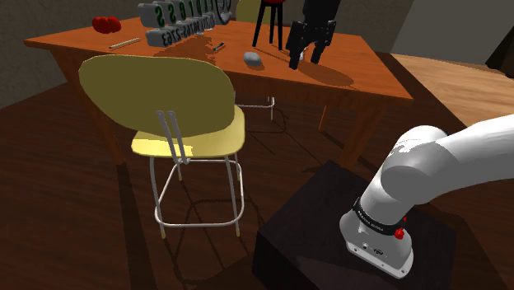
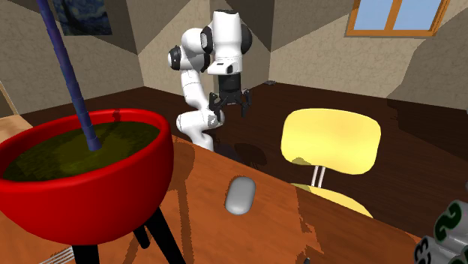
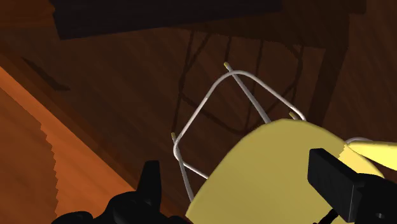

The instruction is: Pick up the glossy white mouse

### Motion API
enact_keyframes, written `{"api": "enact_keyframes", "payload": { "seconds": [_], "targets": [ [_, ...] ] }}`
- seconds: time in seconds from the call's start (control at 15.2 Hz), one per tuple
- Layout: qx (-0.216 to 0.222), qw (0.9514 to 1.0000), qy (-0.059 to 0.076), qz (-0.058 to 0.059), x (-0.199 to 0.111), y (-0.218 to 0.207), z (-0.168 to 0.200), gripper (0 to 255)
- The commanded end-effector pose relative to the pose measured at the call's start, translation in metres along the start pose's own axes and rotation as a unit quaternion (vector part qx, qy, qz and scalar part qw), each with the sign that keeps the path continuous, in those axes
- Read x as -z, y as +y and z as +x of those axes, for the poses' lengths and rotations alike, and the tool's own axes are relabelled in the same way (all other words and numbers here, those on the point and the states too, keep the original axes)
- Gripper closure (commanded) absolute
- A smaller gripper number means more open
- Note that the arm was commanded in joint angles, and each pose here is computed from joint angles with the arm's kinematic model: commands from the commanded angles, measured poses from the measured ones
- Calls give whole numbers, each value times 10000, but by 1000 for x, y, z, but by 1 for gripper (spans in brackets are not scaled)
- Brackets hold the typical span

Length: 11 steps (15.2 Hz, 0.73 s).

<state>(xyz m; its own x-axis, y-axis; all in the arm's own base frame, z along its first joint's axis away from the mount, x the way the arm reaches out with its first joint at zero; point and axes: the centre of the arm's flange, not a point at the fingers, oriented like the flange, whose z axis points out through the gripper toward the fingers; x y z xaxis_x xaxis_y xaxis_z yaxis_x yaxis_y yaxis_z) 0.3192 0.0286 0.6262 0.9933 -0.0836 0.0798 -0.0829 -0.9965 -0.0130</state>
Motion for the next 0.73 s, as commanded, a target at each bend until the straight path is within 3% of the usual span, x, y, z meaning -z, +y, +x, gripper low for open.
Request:
{"api": "enact_keyframes", "payload": {
  "seconds": [0.0, 0.66],
  "targets": [
    [0, 10000, 0, 0, 0, 0, 0, 0],
    [-901, 9947, -366, -339, -18, 7, 142, 0]
  ]
}}
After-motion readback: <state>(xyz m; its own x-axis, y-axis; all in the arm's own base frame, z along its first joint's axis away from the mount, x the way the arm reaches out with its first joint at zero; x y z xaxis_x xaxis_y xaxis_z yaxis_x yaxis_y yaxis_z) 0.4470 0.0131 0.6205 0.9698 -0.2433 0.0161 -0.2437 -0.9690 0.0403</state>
